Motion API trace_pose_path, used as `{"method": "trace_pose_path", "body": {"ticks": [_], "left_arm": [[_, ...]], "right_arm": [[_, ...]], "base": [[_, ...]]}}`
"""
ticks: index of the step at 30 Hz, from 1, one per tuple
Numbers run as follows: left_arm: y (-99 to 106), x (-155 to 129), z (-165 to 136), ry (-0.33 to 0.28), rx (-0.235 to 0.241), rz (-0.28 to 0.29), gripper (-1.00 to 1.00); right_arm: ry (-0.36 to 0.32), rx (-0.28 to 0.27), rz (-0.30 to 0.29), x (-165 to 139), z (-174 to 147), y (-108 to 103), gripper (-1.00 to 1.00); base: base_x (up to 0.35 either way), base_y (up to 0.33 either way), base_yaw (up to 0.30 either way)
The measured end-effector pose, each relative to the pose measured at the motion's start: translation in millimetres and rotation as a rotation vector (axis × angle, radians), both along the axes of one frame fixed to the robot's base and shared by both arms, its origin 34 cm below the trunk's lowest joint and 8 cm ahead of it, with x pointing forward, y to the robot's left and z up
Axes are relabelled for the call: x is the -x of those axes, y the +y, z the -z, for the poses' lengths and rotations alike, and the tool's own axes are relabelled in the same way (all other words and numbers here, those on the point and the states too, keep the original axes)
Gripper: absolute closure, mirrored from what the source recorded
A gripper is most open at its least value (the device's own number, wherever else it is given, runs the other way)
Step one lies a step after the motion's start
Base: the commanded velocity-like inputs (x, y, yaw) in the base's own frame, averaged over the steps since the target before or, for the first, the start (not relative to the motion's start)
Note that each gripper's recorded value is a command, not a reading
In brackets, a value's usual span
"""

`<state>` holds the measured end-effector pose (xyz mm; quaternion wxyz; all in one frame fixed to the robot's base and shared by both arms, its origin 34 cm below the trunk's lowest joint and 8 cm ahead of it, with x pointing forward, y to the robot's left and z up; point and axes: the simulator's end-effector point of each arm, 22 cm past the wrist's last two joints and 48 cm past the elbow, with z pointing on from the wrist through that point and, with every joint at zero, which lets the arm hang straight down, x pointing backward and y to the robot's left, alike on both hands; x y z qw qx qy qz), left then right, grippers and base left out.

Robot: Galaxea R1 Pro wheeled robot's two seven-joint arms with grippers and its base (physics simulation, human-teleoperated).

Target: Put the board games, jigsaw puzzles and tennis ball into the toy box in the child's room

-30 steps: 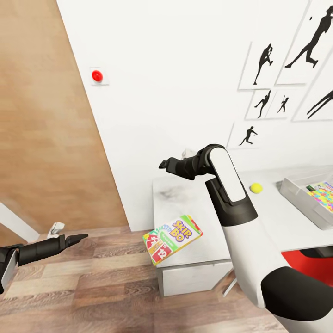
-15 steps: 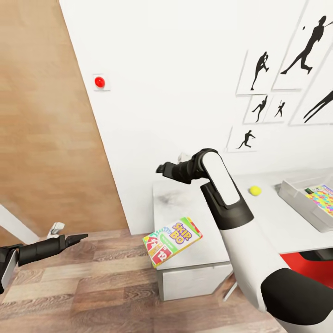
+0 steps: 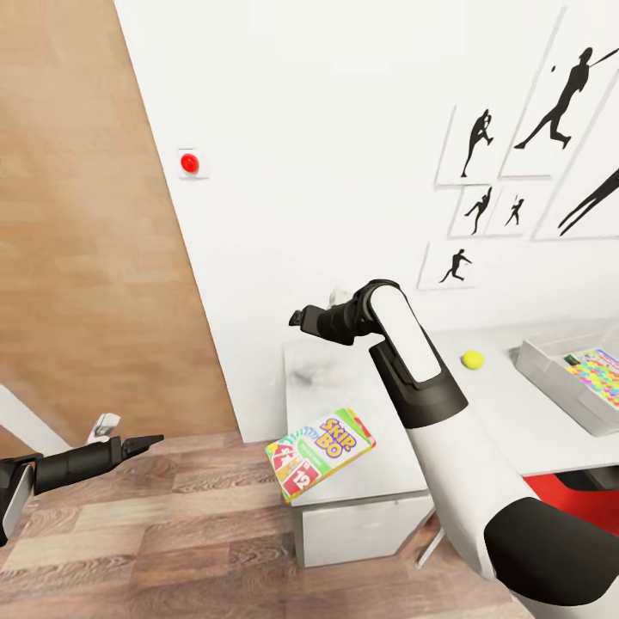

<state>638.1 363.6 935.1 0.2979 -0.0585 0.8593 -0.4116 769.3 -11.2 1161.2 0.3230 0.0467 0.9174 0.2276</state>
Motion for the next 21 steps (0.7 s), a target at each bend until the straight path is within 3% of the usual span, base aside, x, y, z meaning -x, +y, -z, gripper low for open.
{"method": "trace_pose_path", "body": {"ticks": [11, 21], "left_arm": [[-0.2, -1.2, -9.5, -0.018, 0.001, 0.000, -1.00], [-0.3, -2.0, -18.2, -0.034, 0.001, 0.001, -1.00]], "right_arm": [[-0.018, -0.005, 0.004, 2.5, -12.1, 0.3, -1.00], [-0.039, 0.011, -0.010, 8.1, -21.1, 5.1, -1.00]], "base": [[-0.041, 0.000, 0.000], [-0.125, 0.000, 0.000]]}}
